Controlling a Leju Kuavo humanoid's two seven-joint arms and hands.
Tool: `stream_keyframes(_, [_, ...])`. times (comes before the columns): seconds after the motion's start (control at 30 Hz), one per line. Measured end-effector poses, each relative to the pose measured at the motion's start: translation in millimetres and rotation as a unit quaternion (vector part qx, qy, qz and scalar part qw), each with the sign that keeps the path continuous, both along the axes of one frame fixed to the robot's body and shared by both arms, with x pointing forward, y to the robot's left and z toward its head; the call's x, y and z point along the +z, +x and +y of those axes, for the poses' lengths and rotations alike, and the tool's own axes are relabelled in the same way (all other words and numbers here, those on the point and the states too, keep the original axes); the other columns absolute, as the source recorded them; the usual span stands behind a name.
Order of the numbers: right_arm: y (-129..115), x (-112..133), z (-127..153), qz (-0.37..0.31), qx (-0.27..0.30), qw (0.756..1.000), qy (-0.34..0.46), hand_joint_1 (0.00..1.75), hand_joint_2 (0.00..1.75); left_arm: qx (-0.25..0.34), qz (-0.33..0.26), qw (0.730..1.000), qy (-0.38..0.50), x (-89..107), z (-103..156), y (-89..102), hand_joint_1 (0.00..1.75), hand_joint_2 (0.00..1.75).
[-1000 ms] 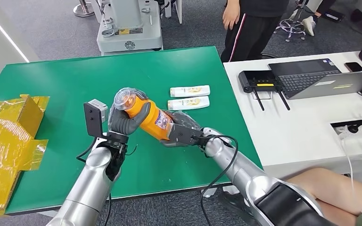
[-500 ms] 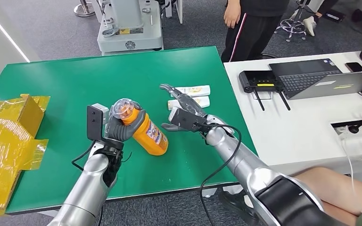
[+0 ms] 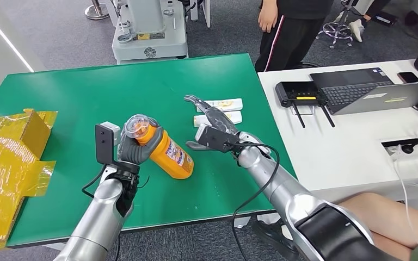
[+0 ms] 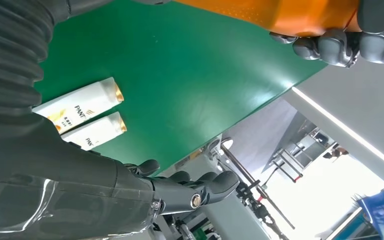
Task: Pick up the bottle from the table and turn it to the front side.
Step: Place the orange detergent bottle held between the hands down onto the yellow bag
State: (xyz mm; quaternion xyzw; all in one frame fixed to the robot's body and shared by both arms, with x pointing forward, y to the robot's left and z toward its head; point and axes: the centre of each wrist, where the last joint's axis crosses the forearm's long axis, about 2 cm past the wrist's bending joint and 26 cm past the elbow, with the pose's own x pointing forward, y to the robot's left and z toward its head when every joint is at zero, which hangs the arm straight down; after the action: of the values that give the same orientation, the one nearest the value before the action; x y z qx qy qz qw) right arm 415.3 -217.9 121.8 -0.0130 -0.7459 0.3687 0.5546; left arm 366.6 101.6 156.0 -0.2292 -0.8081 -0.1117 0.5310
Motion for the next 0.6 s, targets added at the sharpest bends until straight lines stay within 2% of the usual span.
stream_keyframes(0.5, [-3.7,-2.2,8.0,-0.009,0.013,1.0,0.018,0.0,1.75,0.044,-0.011,0.999,-0.019,1.3,17.5,1.2,1.75,1.75])
stream_keyframes(0.6, [-4.2,-1.5,12.5,-0.011,0.019,0.999,0.032,0.0,1.75,0.069,-0.022,0.997,-0.035,8.0,24.8,4.6,1.75,1.75])
